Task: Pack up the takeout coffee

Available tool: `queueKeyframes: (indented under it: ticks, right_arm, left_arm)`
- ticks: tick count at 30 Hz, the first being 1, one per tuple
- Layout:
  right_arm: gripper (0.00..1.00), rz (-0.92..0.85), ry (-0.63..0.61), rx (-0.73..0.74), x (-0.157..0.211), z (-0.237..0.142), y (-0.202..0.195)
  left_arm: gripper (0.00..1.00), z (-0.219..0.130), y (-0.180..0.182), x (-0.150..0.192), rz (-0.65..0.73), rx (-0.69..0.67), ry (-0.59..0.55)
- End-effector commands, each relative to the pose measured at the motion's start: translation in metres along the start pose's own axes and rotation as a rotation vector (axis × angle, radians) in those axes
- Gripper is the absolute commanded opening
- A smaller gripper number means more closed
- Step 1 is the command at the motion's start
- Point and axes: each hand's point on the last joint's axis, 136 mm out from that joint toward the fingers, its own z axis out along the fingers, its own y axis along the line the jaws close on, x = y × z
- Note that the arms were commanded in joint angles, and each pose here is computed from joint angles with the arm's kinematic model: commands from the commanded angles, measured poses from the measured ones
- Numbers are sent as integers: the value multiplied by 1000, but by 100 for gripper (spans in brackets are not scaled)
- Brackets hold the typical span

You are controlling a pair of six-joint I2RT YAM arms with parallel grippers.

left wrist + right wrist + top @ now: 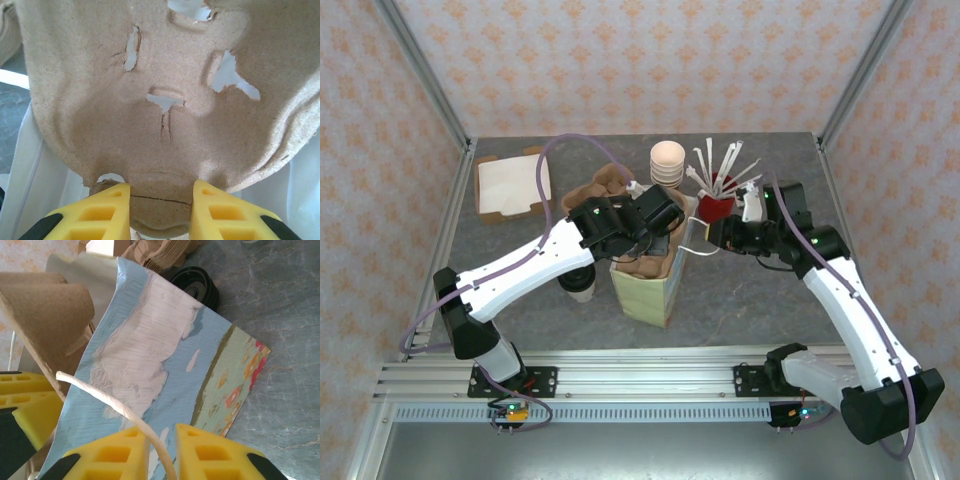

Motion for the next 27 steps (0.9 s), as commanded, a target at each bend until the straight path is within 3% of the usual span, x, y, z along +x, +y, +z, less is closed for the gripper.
queueKeyframes:
  ticks: [1, 17, 27]
  right_arm:
    - [20, -6, -51, 25, -5, -5, -2]
    - [19, -30, -104, -52, -8, -5, 8]
    - [22, -44, -140, -24, -14, -7, 7]
  left_arm:
    - [28, -12, 10, 14, -17, -3, 72]
    - [28, -10, 1, 24, 21, -11, 184]
    - [28, -6, 3, 28, 51, -42, 225]
